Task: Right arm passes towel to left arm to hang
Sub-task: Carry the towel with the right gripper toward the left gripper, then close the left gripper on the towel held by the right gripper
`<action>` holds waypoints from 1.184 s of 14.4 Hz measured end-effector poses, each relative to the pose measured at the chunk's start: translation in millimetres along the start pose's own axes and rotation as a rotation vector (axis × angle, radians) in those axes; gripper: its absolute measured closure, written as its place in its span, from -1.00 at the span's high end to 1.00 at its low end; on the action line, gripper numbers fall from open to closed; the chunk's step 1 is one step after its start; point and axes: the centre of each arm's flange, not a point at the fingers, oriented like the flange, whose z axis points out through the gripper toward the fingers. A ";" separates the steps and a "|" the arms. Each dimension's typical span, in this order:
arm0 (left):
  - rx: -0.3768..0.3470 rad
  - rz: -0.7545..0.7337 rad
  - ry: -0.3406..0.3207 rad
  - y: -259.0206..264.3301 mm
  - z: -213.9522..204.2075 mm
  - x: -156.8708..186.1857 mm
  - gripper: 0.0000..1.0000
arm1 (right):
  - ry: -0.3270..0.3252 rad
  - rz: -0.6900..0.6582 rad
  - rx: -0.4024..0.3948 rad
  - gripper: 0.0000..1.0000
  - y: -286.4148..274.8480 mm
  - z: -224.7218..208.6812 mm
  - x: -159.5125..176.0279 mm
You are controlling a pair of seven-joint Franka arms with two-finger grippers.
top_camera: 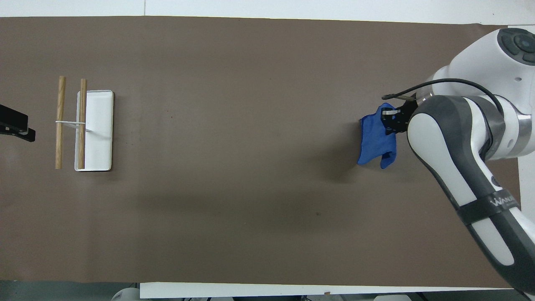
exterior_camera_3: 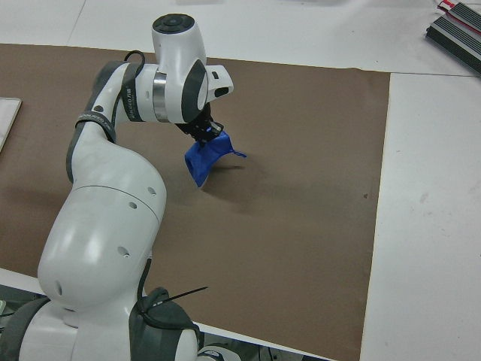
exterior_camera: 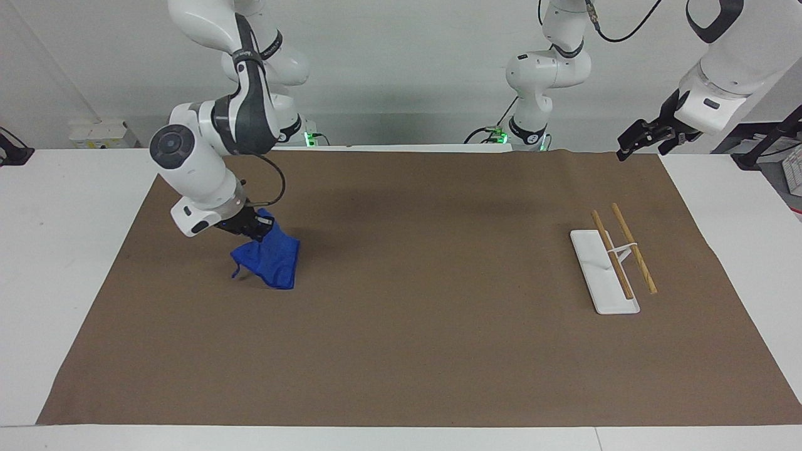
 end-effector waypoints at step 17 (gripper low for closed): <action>-0.349 -1.427 -0.046 161.0 97.9 -16.3 1.00 | -0.175 0.766 0.686 -0.89 -311.2 -27.3 -174.8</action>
